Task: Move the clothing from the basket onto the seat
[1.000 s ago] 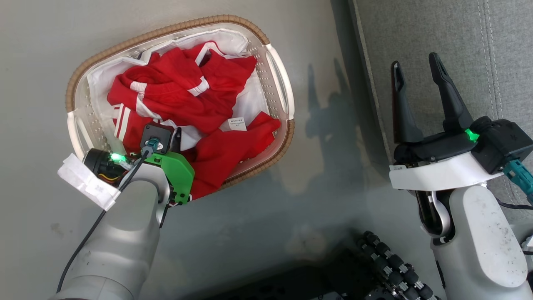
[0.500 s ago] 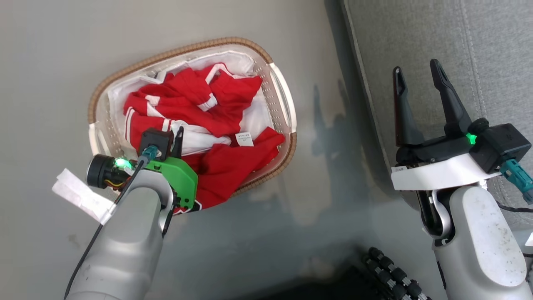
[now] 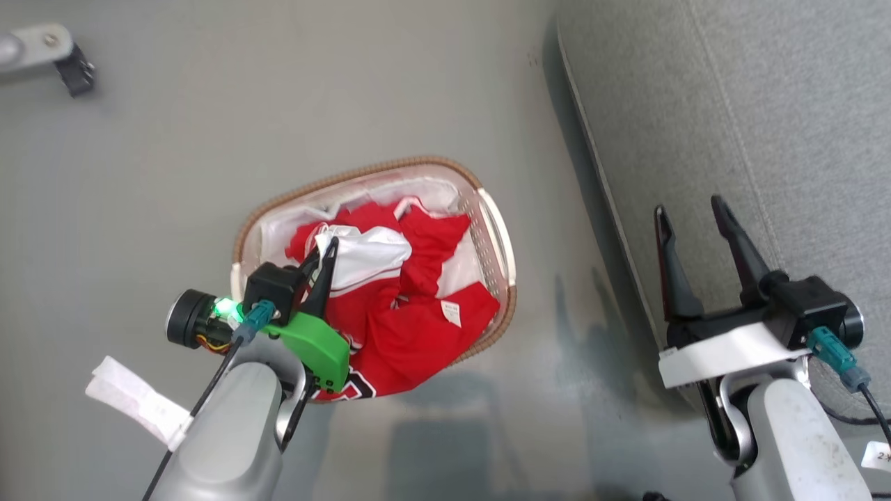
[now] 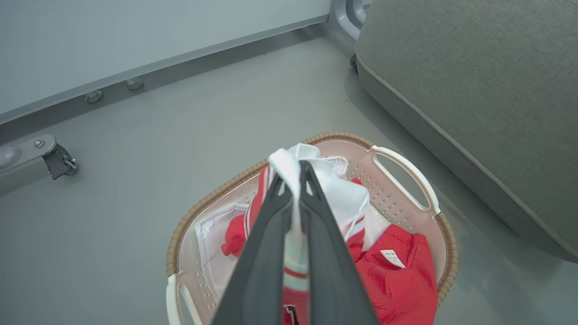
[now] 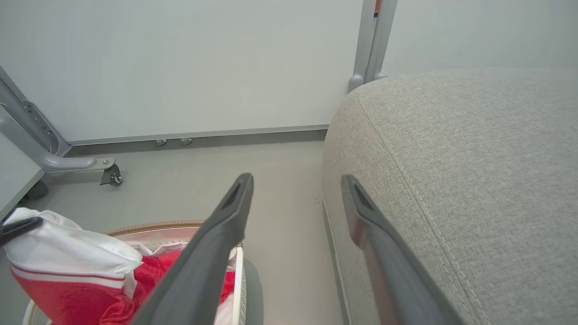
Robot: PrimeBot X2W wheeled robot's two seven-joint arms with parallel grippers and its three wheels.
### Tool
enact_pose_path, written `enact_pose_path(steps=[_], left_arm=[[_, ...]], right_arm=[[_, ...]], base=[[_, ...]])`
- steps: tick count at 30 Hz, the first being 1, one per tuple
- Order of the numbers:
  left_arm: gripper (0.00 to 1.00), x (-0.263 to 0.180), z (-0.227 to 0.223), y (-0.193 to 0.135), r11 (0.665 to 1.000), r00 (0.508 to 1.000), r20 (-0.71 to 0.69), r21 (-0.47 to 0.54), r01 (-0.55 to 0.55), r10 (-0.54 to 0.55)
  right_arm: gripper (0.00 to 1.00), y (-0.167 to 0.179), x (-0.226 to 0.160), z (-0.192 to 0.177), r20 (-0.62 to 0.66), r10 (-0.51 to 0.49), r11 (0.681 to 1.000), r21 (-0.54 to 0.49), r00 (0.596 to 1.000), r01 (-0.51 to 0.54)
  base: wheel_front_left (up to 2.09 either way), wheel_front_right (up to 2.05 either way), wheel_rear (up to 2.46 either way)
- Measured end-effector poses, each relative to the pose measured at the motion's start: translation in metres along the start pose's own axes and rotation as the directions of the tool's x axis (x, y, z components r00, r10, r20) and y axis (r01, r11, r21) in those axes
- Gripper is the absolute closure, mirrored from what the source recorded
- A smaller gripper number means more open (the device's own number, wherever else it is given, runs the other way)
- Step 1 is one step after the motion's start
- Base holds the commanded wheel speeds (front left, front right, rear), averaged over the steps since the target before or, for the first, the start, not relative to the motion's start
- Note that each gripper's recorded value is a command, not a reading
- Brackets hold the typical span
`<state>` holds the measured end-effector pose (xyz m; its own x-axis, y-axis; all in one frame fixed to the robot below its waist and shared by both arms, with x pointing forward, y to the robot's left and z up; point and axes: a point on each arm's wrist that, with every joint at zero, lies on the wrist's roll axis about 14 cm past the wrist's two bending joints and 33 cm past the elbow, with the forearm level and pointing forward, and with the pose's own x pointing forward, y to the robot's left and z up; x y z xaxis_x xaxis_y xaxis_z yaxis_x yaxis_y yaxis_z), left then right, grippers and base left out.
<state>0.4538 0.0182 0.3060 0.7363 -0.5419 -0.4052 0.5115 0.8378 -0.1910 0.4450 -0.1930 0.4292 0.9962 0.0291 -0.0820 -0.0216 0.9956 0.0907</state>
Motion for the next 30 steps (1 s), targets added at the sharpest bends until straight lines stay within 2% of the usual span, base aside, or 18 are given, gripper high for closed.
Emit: enact_pose_path(steps=[6, 10, 17, 22, 26, 30], left_arm=[[1.0, -0.033, 0.065, -0.005, 0.991, 0.986, 0.161, 0.131, 0.01, -0.031], [1.0, -0.056, 0.109, -0.011, 0.971, 0.964, 0.256, 0.239, 0.007, -0.07], [1.0, -0.097, 0.186, -0.046, 0.901, 0.914, 0.356, 0.434, 0.022, -0.194], [1.0, -0.131, 0.25, -0.072, 0.837, 0.856, 0.437, 0.547, -0.01, -0.275], [1.0, -0.156, 0.295, -0.081, 0.791, 0.815, 0.494, 0.608, -0.074, -0.304], [1.0, -0.169, 0.324, -0.086, 0.764, 0.789, 0.526, 0.634, -0.115, -0.318]], right_arm=[[0.0, 0.009, -0.026, 0.017, 0.026, 0.014, 1.0, 0.004, 1.0, -0.014], [0.0, 0.018, -0.041, 0.032, 0.062, 0.035, 0.999, 0.009, 0.997, -0.036], [0.0, 0.034, -0.063, 0.059, 0.136, 0.079, 0.997, 0.006, 0.988, -0.08], [0.0, 0.046, -0.074, 0.08, 0.195, 0.112, 0.994, -0.01, 0.974, -0.112], [0.0, 0.061, -0.079, 0.094, 0.235, 0.159, 0.987, -0.04, 0.959, -0.154], [0.0, 0.082, -0.079, 0.111, 0.279, 0.225, 0.974, -0.062, 0.934, -0.216]], base=[[0.0, 0.0, 0.0], [0.0, 0.0, 0.0], [0.0, 0.0, 0.0], [0.0, 0.0, 0.0], [0.0, 0.0, 0.0], [0.0, 0.0, 0.0]])
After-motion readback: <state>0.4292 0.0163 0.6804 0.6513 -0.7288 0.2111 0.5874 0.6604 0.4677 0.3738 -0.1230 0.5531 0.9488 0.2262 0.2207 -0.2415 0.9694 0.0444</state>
